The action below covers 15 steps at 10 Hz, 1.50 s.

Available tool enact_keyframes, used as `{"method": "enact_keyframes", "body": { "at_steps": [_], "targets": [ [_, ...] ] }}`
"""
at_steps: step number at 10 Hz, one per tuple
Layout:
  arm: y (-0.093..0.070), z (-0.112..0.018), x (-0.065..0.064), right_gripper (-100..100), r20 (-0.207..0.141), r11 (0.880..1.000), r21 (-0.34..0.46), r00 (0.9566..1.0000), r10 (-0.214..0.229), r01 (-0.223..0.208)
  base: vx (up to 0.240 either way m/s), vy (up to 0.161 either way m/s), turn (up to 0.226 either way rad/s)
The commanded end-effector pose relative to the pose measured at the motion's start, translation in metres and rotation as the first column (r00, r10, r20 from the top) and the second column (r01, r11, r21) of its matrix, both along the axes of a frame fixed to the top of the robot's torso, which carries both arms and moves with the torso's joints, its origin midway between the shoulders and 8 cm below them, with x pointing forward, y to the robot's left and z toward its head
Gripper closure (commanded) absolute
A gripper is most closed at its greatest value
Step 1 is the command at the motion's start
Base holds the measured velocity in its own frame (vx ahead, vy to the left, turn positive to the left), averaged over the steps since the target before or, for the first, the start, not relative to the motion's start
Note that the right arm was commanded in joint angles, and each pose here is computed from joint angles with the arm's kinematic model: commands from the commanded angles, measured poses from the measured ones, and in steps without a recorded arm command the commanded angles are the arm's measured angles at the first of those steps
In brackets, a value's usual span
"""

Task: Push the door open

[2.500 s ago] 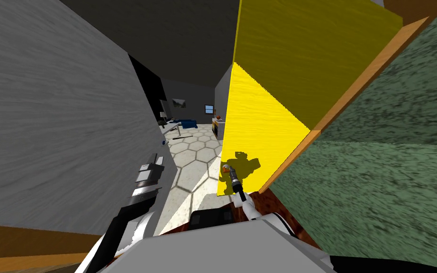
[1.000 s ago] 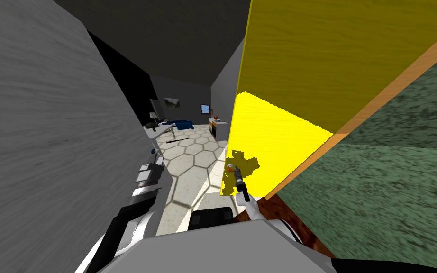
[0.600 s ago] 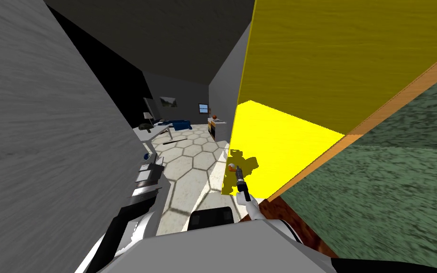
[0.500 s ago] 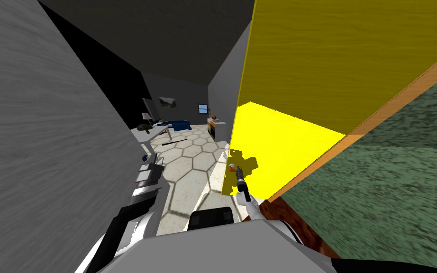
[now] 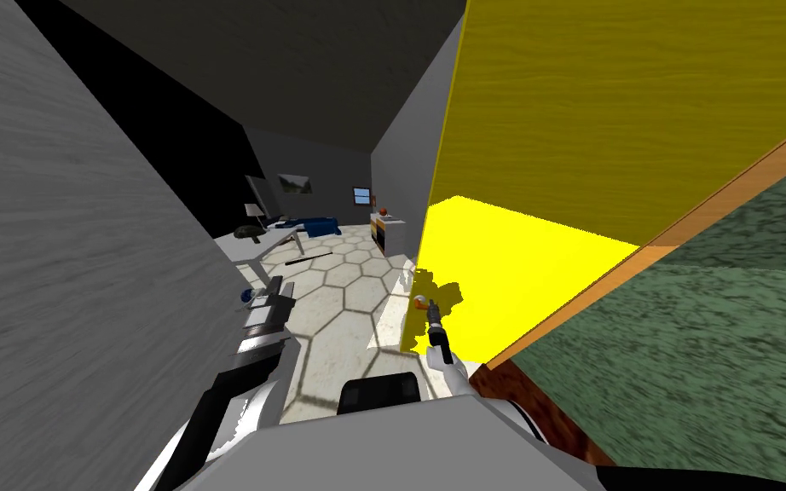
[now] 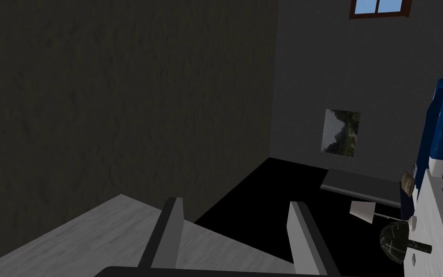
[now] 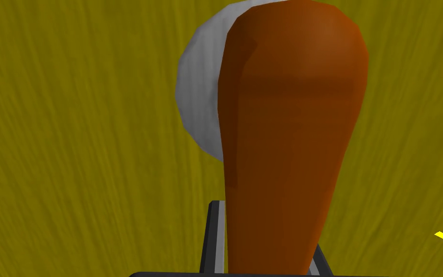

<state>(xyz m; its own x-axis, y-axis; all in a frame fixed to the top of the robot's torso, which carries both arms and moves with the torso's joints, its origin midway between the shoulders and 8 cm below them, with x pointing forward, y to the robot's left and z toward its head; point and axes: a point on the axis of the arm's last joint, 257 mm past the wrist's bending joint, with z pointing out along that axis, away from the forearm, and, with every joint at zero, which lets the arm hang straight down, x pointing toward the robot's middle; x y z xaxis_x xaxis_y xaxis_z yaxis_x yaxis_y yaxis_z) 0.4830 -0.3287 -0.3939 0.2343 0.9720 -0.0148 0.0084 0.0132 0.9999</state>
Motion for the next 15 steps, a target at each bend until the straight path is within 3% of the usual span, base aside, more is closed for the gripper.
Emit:
{"method": "enact_keyframes", "body": {
  "at_steps": [1, 5, 8, 11, 15],
  "targets": [
    [-0.006, 0.003, 0.000, 100, 0.006, 1.000, -0.003, 0.9999, -0.012, 0.012, 0.174, 0.005, -0.038],
    [-0.023, 0.003, -0.003, 100, 0.007, 0.999, -0.006, 0.9988, -0.048, 0.048, 0.183, 0.025, -0.029],
    [-0.046, 0.004, -0.010, 100, 0.008, 0.995, -0.008, 0.9947, -0.102, 0.102, 0.185, 0.028, -0.040],
    [-0.068, 0.005, -0.017, 100, 0.010, 0.988, -0.006, 0.9878, -0.155, 0.155, 0.211, 0.042, -0.060],
    [-0.094, 0.005, -0.028, 100, 0.011, 0.974, -0.001, 0.9742, -0.225, 0.225, 0.197, 0.044, -0.059]
  ]
}}
